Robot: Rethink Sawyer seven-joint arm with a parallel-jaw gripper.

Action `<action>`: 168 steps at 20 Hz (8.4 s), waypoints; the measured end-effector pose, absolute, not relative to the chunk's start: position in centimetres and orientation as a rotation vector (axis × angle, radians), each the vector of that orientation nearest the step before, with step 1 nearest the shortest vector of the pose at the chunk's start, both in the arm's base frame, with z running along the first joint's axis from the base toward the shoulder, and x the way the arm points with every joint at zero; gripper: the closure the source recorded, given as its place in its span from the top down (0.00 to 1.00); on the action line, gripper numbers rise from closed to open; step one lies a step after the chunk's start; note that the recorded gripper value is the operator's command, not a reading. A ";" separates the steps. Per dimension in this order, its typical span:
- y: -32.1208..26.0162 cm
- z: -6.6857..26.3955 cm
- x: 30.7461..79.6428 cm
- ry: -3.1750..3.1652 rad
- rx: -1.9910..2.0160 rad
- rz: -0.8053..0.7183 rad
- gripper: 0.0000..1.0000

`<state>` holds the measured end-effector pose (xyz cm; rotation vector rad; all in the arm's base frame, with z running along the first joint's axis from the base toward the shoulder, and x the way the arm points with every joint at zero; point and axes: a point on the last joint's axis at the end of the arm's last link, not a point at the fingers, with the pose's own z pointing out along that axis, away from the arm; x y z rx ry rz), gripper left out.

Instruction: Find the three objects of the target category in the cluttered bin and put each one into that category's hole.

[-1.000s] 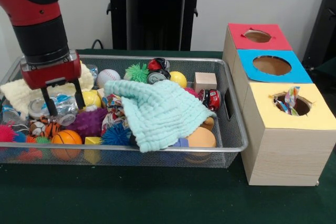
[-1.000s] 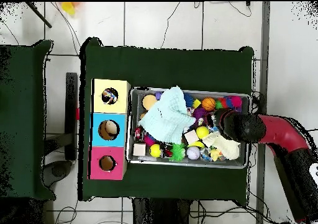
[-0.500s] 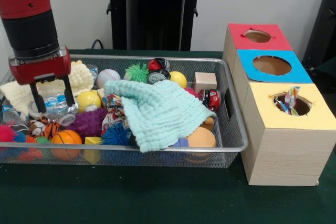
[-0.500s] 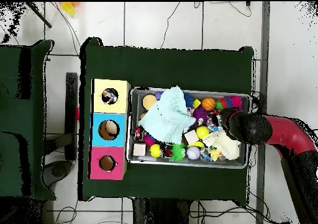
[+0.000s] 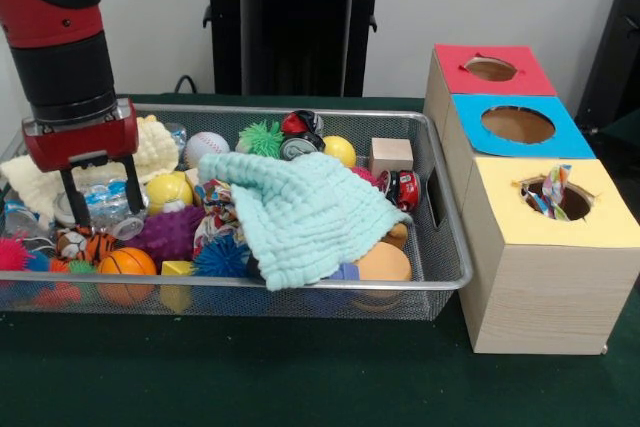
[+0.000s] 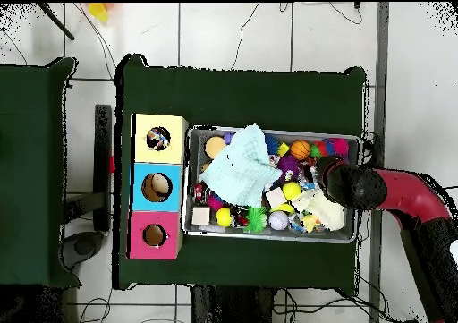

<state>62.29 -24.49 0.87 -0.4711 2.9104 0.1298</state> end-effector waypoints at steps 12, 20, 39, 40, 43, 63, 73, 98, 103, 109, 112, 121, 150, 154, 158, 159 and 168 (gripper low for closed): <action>-24.1 -1.0 61.5 2.909 -0.465 0.156 1.00; -24.1 -1.5 61.1 2.915 -0.464 0.160 1.00; -24.8 -2.9 60.3 2.898 -0.443 0.138 0.00; -24.7 -2.9 60.3 2.898 -0.444 0.137 0.00; -24.3 -3.0 60.3 2.900 -0.467 0.127 0.00; -22.7 -3.1 60.9 2.896 -0.516 0.122 1.00; -23.5 -3.0 60.6 2.895 -0.496 0.118 1.00; -27.7 -2.9 59.1 2.895 -0.390 0.109 0.00; -26.8 -3.0 59.5 2.893 -0.410 0.113 0.00; -26.7 -2.8 59.6 2.892 -0.415 0.109 0.00; -26.9 -2.2 59.9 2.888 -0.426 0.090 0.00; -21.5 -2.2 61.8 2.886 -0.565 0.081 0.00; -12.8 8.8 60.1 2.983 -0.507 0.077 0.00; -11.5 9.6 60.3 3.001 -0.468 0.060 0.00; -9.3 9.7 60.0 3.048 -0.366 0.057 0.00; -8.5 9.7 59.8 3.064 -0.327 0.061 0.00; -3.3 9.3 56.9 3.157 0.037 0.062 0.00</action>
